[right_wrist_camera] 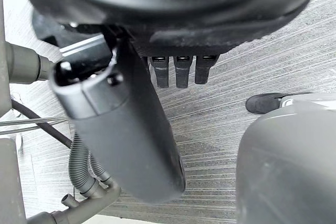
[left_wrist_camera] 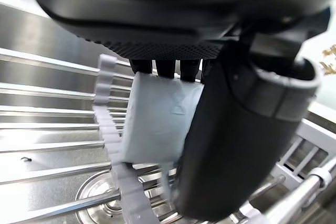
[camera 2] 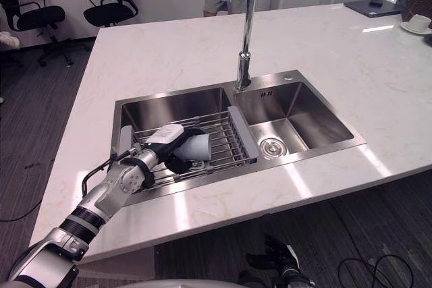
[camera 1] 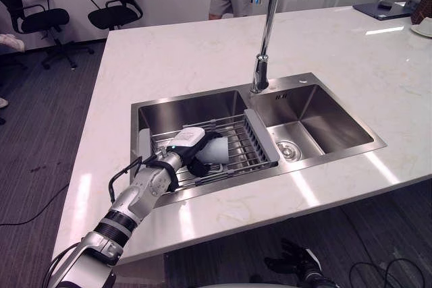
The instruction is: Walk over to the sink, pick up the cup, carry it to the dishwasher, place the cup inside the dishwasher, then close the dishwasher door
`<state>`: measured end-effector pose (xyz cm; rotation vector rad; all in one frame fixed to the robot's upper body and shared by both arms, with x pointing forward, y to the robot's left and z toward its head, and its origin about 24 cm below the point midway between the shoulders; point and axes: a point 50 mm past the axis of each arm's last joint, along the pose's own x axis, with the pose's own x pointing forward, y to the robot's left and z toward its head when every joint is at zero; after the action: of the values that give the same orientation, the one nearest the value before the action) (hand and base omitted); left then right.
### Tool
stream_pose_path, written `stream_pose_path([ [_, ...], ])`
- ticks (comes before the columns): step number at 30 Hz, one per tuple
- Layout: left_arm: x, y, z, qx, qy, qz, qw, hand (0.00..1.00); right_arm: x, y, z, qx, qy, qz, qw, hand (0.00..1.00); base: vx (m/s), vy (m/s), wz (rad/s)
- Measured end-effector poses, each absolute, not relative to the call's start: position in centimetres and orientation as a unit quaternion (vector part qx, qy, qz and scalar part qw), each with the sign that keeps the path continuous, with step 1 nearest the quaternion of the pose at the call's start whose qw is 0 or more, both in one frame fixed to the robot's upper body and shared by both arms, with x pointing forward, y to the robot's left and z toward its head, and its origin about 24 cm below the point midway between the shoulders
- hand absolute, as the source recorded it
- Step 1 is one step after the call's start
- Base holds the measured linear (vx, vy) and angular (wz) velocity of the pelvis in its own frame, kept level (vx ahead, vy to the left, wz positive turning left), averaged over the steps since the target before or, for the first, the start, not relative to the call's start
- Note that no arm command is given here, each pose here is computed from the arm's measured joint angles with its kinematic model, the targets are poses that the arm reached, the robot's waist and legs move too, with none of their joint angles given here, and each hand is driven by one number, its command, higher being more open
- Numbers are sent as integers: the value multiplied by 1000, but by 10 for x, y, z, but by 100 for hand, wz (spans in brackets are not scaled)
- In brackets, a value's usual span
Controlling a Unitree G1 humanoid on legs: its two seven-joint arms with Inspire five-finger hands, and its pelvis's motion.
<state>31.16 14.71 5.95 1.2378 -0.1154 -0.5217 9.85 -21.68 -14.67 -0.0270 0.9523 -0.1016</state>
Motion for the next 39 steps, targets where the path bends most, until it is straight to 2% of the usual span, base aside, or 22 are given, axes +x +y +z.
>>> stream_pose_path([
  [11, 313, 157, 63, 523, -31, -241, 817, 30, 96, -218, -148, -18, 465, -44, 884, 90, -1, 0, 0],
  [19, 307, 144, 82, 479, -91, -225, 843, 30, 97, -218, -147, -19, 464, -47, 884, 90, 0, 0, 0],
  [28, 284, 113, 122, 320, -211, -177, 906, 30, 103, -218, -143, -14, 444, -56, 894, 90, 0, 0, 0],
  [33, 266, 115, 139, 216, -253, -134, 933, 30, 109, -214, -139, -7, 428, -57, 902, 90, 0, 0, 0],
  [39, 242, 123, 134, 79, -250, -83, 962, 30, 104, -211, -138, 1, 423, -61, 904, 90, -3, -2, -1],
])
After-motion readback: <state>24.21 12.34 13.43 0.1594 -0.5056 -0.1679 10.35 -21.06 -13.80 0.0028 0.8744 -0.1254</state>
